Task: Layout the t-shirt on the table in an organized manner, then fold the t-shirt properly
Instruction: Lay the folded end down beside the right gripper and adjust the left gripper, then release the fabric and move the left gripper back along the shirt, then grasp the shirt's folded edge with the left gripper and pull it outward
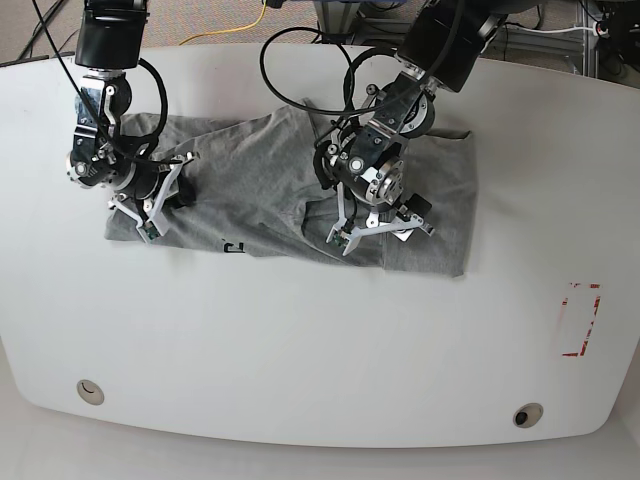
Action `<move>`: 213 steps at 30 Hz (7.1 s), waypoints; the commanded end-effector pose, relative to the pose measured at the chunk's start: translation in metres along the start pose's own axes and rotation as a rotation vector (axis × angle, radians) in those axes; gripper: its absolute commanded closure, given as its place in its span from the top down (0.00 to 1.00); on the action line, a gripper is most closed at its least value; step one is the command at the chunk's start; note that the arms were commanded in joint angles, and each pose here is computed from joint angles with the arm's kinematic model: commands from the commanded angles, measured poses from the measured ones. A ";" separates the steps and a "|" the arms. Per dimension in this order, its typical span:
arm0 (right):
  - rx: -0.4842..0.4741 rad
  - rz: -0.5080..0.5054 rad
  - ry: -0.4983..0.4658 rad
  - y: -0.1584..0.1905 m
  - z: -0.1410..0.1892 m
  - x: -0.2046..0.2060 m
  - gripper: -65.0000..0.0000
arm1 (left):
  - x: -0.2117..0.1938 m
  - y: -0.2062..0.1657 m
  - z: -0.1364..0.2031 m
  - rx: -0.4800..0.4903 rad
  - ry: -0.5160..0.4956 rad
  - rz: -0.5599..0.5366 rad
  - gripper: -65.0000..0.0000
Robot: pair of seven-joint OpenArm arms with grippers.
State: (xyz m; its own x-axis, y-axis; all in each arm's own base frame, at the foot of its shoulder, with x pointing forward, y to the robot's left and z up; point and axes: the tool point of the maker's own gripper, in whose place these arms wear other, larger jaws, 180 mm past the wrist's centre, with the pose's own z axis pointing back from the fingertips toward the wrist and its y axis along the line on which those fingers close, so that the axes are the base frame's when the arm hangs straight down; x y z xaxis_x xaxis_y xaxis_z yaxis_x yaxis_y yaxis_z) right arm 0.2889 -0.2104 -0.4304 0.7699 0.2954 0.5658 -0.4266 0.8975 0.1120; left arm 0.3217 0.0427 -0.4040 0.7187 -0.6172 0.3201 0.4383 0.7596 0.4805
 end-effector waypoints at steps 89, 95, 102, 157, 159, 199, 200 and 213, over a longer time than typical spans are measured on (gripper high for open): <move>-0.016 0.012 0.118 -0.002 0.000 -0.027 0.15 | 0.058 -0.002 0.076 -0.051 -0.220 -0.140 0.00; -0.016 0.012 0.118 -0.002 0.000 -0.027 0.15 | 0.060 -0.008 0.078 -0.072 -0.229 -0.150 0.00; -0.016 0.012 0.117 -0.002 0.000 -0.026 0.15 | 0.062 -0.026 0.081 -0.168 -0.250 -0.141 0.00; 0.003 0.003 0.110 0.008 -0.006 -0.025 0.15 | 0.119 -0.061 0.142 -0.526 -0.544 -0.052 0.62; 0.003 0.004 0.109 0.008 -0.006 -0.024 0.15 | 0.126 -0.057 0.154 -0.545 -0.589 -0.043 0.62; 0.004 0.001 0.106 0.008 -0.006 -0.024 0.15 | 0.081 0.013 -0.015 -0.489 -0.403 0.407 0.62; 0.004 0.001 0.106 0.008 -0.006 -0.024 0.15 | 0.082 0.013 -0.015 -0.492 -0.404 0.409 0.62; 0.002 0.000 0.108 0.007 -0.006 -0.025 0.15 | 0.122 0.054 0.057 -0.548 -0.596 0.434 0.62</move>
State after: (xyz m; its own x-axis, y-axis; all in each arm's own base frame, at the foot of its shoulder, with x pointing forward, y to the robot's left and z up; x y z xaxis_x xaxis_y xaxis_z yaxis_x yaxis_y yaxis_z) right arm 0.2896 -0.1988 -0.4319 0.7675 0.2714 0.5808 -0.4219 0.8959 0.1389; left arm 0.3930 -0.0008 -0.3301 0.6274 -0.1589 0.7623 0.4659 0.8610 -0.2040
